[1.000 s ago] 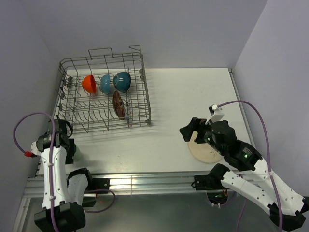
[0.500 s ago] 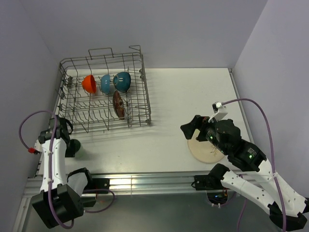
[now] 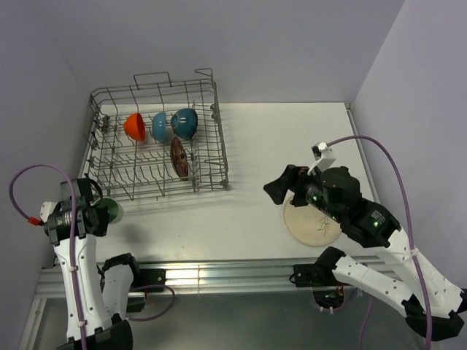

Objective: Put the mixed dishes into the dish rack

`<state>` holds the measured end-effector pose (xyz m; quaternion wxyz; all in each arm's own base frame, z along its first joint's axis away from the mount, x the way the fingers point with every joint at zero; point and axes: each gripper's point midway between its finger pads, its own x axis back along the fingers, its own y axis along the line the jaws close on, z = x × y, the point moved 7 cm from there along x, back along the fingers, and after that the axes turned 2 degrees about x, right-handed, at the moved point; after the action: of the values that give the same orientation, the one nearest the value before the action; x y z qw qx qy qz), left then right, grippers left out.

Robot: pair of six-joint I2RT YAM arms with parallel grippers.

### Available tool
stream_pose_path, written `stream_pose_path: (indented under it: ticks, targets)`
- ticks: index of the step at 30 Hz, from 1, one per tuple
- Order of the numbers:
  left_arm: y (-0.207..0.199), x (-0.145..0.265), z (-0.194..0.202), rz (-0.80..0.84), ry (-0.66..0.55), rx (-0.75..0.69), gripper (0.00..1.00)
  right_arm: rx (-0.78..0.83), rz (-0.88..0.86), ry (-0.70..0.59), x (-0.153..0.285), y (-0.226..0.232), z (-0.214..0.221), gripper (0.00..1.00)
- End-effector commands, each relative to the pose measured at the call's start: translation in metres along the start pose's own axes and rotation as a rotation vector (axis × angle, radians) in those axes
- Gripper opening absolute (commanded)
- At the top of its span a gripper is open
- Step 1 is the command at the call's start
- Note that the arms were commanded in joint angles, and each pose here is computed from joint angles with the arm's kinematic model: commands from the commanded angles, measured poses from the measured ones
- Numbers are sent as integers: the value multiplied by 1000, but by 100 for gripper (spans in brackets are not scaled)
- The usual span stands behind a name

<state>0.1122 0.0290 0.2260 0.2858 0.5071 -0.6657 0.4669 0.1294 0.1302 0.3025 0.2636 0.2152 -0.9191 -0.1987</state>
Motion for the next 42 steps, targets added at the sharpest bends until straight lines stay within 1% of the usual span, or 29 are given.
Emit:
stream_pose_path:
  ticks: [1,4,5,7,8,9,11,12,13,14,15,16,17,18,19,20,21,22,23,24,25,29,31,38,42]
  targets:
    - [-1,27,-4,86,10,-67,0,-19,-109,1,6,24,-19,100]
    - [-18,50,-13,185,-4,-88,0,-24,-168,33,6,35,-23,100]
    - [-28,69,-20,263,-8,-96,0,-26,-198,46,8,41,-25,100]
    - [-46,86,-24,348,12,-116,0,-33,-227,61,5,47,-26,100]
    - [-61,105,-31,458,5,-139,0,-36,-249,65,5,51,-29,100]
    - [-71,118,-26,537,71,-167,0,-40,-293,88,4,58,-30,100]
    - [-99,137,-25,717,110,-225,0,-45,-344,94,5,66,-34,99]
    - [-108,151,-12,835,232,-293,0,-45,-402,106,6,74,-37,99]
    - [-118,154,-6,900,296,-332,0,-45,-430,113,6,78,-38,99]
    - [-134,164,1,1044,342,-380,0,-44,-466,101,8,84,-44,99]
    - [-142,169,10,1132,416,-422,0,-46,-506,126,7,89,-44,99]
    - [-142,183,21,1238,546,-458,0,-48,-535,128,8,93,-47,99]
    - [-142,180,36,1289,633,-489,0,-56,-557,134,7,94,-49,99]
    - [-151,197,37,1474,623,-521,0,-73,-608,124,5,100,-54,99]
    - [-147,206,41,1553,688,-555,0,-71,-686,157,9,105,-53,99]
    - [-143,209,56,1576,799,-572,0,-87,-720,170,7,106,-52,100]
    - [-145,219,59,1677,806,-599,0,-117,-757,144,5,108,-60,100]
    - [-142,223,64,1703,854,-603,0,-129,-787,148,5,109,-61,100]
    - [-138,228,72,1735,896,-628,0,-138,-823,179,4,108,-57,100]
    - [-137,230,77,1747,916,-638,0,-152,-863,154,5,111,-64,100]
    - [-136,235,79,1777,922,-649,0,-157,-880,155,4,112,-64,100]
    - [-127,250,96,1834,1021,-678,0,-169,-893,161,0,114,-68,100]
    - [-123,253,104,1841,1061,-685,0,-157,-919,132,1,118,-74,100]
    - [-119,249,126,1812,1116,-688,0,-158,-965,83,16,125,-85,100]
    - [-118,248,136,1799,1139,-690,0,-149,-961,53,22,123,-87,100]
